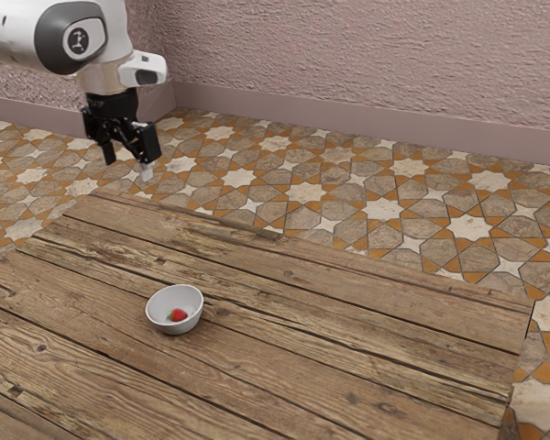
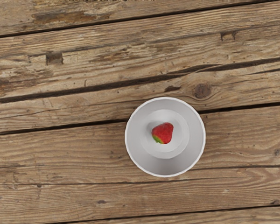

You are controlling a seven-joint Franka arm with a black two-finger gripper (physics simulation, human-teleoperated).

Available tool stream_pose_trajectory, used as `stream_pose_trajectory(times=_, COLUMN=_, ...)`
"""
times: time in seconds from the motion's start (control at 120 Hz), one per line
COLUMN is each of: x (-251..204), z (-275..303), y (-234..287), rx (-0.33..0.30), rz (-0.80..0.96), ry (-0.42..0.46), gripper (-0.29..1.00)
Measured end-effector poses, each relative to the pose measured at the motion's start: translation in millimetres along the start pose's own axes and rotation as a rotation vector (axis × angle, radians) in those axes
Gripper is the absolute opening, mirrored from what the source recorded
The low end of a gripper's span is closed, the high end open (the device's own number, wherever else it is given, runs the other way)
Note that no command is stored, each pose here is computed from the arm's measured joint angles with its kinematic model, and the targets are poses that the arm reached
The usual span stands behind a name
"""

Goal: Take strawberry from the bowl

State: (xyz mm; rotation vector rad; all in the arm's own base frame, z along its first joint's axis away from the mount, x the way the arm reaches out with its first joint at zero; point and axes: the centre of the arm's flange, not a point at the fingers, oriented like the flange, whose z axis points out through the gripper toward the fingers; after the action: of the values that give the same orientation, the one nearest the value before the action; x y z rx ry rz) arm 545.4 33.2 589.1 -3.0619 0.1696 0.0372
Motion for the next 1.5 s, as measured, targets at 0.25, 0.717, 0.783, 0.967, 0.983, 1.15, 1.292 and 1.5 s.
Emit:
stream_pose_trajectory(times=0.25, x=3, z=0, y=20, rx=0.002, rz=0.041, ry=0.000, gripper=0.70)
stream_pose_trajectory(times=0.717, x=-1, z=132, y=33, rx=-0.010, rz=0.275, ry=-0.044, gripper=0.70)
stream_pose_trajectory(times=0.783, x=-7, z=160, y=42, rx=-0.015, rz=0.322, ry=-0.054, gripper=0.70)
stream_pose_trajectory(times=0.967, x=2, z=199, y=58, rx=-0.008, rz=0.426, ry=-0.021, gripper=0.70)
stream_pose_trajectory(times=0.983, x=3, z=201, y=59, rx=-0.007, rz=0.434, ry=-0.017, gripper=0.69)
stream_pose_trajectory(times=1.15, x=-4, z=220, y=47, rx=-0.003, rz=0.463, ry=-0.005, gripper=0.43)
stream_pose_trajectory(times=1.292, x=-12, z=244, y=24, rx=-0.001, rz=0.458, ry=-0.019, gripper=0.35)
stream_pose_trajectory(times=1.5, x=-1, z=266, y=35, rx=0.008, rz=0.531, ry=-0.018, gripper=0.30)
